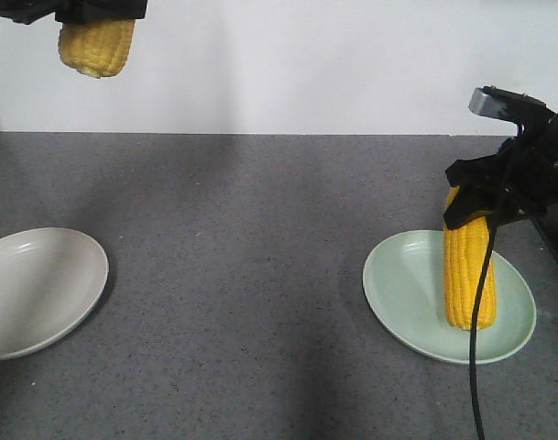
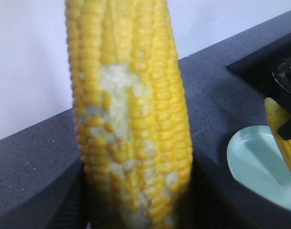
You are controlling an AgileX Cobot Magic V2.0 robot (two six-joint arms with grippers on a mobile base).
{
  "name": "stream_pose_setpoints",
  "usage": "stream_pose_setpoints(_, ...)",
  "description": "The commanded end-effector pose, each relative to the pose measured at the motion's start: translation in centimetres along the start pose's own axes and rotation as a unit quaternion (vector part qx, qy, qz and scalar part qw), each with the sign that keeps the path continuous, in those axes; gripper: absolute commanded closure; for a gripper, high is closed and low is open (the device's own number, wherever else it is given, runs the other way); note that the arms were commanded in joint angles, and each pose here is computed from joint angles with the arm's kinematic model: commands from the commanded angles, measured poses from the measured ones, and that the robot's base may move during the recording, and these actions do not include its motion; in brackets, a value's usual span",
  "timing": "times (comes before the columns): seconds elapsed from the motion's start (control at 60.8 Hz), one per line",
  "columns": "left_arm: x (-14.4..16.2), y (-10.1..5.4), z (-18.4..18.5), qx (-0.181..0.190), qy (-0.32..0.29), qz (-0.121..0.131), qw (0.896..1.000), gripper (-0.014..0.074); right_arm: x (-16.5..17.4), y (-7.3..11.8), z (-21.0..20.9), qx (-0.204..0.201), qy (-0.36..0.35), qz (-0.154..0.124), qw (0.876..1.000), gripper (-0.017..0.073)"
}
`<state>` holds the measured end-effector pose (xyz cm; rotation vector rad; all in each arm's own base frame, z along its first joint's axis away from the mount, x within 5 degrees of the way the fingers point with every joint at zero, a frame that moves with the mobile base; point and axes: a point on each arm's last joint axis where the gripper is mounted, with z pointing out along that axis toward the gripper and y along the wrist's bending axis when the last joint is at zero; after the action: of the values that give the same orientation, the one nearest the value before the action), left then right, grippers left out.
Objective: Distribute corn equally
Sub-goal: 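Lower the cob onto the pale green plate and open the right gripper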
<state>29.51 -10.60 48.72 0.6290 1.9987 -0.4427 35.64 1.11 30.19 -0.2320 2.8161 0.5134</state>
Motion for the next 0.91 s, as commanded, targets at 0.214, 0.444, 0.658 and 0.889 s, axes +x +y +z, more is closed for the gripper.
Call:
stream_pose_setpoints(0.214,-1.6,-0.7,-2.0,-0.004,-0.065,-0.001,0.998,0.0465,0.0,0.7,-0.7,-0.018,0.006,-0.001,1.0,0.0314)
stream_pose_setpoints(0.444,-1.6,-0.7,-2.0,-0.004,-0.065,-0.001,0.998,0.0465,-0.1,0.3,0.0,-0.02,0.015,0.002,1.0,0.0313)
stream_pose_setpoints(0.658,-1.6,-0.7,-2.0,-0.004,-0.065,-0.001,0.998,0.0465,-0.3,0.0,0.9,-0.023,0.025,0.01,0.999,0.0313)
stream_pose_setpoints(0.889,-1.6,-0.7,-2.0,-0.004,-0.065,-0.001,0.998,0.0465,-0.3,0.0,0.9,-0.023,0.025,0.01,0.999,0.0269)
